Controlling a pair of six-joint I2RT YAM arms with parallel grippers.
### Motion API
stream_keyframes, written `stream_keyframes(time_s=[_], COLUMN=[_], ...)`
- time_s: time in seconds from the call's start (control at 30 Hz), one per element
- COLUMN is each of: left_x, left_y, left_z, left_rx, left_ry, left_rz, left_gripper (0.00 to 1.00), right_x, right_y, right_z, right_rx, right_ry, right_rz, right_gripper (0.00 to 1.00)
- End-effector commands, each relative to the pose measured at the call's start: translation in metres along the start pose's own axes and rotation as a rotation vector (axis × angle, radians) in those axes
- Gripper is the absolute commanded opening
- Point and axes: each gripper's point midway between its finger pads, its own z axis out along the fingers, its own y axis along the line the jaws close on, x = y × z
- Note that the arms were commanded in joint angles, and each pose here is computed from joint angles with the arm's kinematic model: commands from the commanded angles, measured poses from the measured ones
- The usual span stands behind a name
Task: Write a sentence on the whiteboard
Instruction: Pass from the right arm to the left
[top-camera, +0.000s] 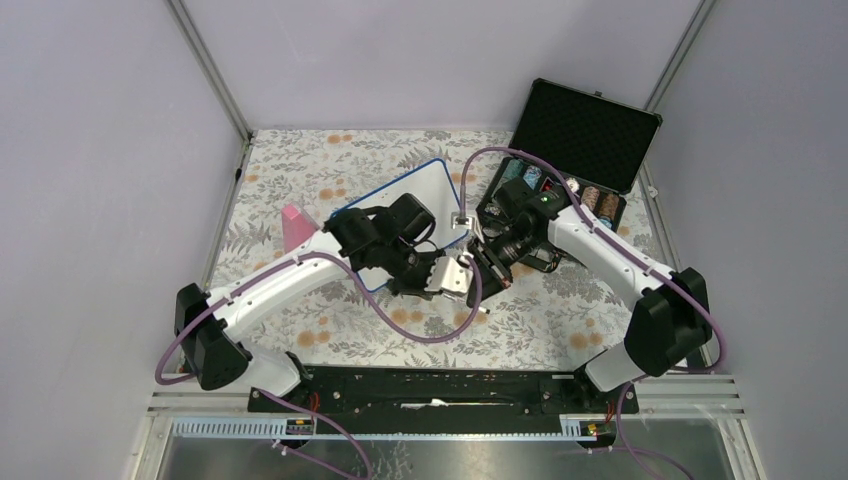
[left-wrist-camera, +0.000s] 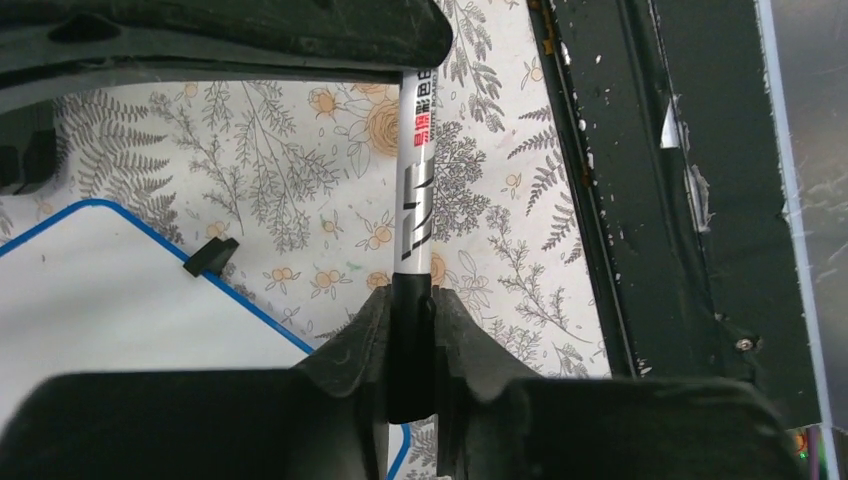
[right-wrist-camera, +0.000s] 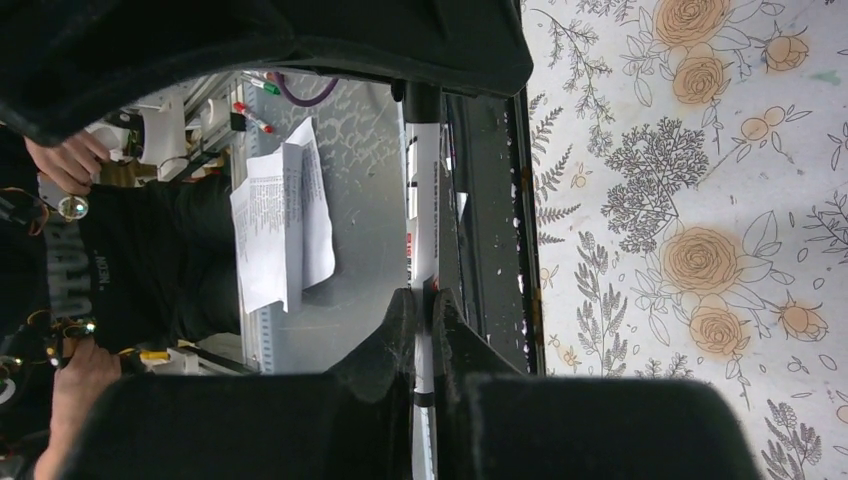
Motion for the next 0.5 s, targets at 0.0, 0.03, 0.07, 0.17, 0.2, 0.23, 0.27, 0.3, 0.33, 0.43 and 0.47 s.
stream_keyframes(time_s=[0.0,0.03,0.07,0.17,0.2,0.23,0.27,0.3,0.33,0.43,0.47], left_x=[-0.007,-0.007,-0.007,-0.011,-0.014,-0.017,-0.019,-0.022,-0.026,-0.032,-0.033], left_y=[0.005,0.005,0.007,0.016,0.020,0.025,0.031,0.035,0.039,0.052,0.057], left_z=[-0.003,-0.004,-0.005,-0.018,-0.024,-0.031,-0.038,-0.044,-0.050,-0.061,-0.066], left_rx=[-0.037,-0.047,-0.057,-0.085,-0.091,-0.104,-0.118,-0.124,-0.126,-0.162,-0.173], left_ry=[-0.026,-0.033,-0.046,-0.153,-0.206,-0.258,-0.308,-0.355,-0.401,-0.478,-0.508], left_rz=[-0.017,-0.033,-0.056,-0.169,-0.211,-0.255,-0.301,-0.332,-0.363,-0.449,-0.472], left_gripper=[0.00,0.00,0.00,0.00,0.00,0.00,0.00,0.00,0.00,0.00,0.00], right_x=[-0.023,-0.031,-0.039,-0.064,-0.069,-0.075,-0.078,-0.081,-0.085,-0.099,-0.103], right_y=[0.011,0.011,0.012,0.002,-0.003,-0.008,-0.010,-0.009,-0.006,0.002,0.001], right_z=[-0.007,-0.013,-0.021,-0.055,-0.065,-0.072,-0.076,-0.078,-0.080,-0.085,-0.088], right_rx=[-0.038,-0.044,-0.051,-0.002,0.033,0.078,0.112,0.130,0.133,0.137,0.158], right_ry=[-0.049,-0.083,-0.123,-0.271,-0.308,-0.336,-0.361,-0.383,-0.411,-0.512,-0.551], right_rz=[-0.032,-0.030,-0.028,0.015,0.024,0.018,0.018,0.016,0.005,0.012,0.020], right_gripper=[0.12,0.21,0.34,0.63,0.67,0.69,0.70,0.72,0.74,0.74,0.74])
